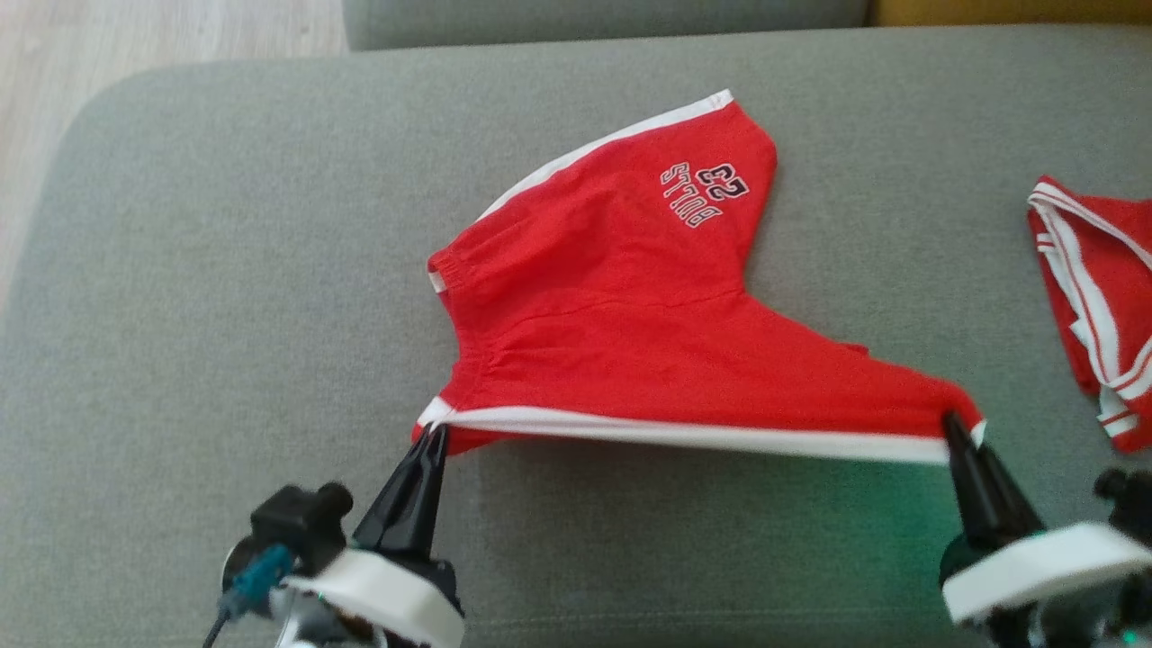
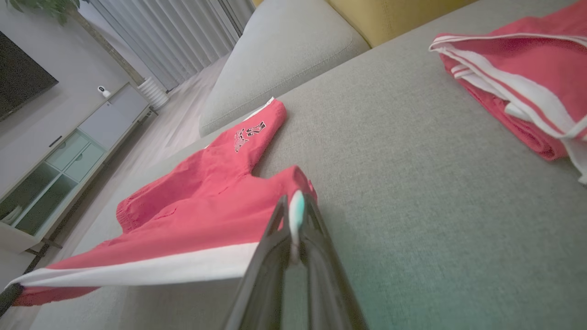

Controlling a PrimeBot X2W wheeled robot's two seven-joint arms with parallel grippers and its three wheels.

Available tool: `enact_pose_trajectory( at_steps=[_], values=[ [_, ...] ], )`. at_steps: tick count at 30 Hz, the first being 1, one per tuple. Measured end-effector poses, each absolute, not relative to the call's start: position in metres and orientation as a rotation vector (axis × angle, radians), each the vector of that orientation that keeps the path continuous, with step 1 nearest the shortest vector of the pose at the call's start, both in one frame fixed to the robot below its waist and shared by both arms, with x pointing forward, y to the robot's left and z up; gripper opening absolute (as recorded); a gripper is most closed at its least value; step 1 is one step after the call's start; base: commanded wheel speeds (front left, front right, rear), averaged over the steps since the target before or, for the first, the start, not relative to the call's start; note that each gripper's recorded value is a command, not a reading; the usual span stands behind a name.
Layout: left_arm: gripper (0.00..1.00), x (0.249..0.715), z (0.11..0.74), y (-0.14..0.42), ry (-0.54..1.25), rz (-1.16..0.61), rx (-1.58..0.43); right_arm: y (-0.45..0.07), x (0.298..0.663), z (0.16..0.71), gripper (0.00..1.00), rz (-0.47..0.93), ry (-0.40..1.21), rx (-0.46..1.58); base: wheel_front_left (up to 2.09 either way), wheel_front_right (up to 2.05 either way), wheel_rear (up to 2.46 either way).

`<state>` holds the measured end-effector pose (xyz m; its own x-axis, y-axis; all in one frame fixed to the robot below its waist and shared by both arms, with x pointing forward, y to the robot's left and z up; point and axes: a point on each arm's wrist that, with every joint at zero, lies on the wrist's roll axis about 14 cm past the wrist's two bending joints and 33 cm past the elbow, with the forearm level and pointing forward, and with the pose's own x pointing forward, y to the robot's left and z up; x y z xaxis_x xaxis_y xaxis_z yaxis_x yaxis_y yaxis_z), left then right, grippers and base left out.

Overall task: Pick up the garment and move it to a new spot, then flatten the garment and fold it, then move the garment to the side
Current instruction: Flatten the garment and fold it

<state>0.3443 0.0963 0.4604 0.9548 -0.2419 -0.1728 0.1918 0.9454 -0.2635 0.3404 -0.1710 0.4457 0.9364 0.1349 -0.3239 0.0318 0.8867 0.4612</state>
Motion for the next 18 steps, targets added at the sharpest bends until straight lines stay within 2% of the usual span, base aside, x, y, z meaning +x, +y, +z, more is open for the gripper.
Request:
enact_pose_trajectory(
  at_steps=[3,18],
  values=[
    [0.0,0.355,0.461,0.095,0.205,-0.228,-0.253,-0.171,0.359,0.447,0.0,0.061,0.352,0.48,0.0,0.0,0.0],
    [0.0,0.454,0.451,0.099,0.187,-0.27,-0.225,-0.149,0.506,0.441,0.0,0.138,0.348,0.467,0.0,0.0,0.0]
  ],
)
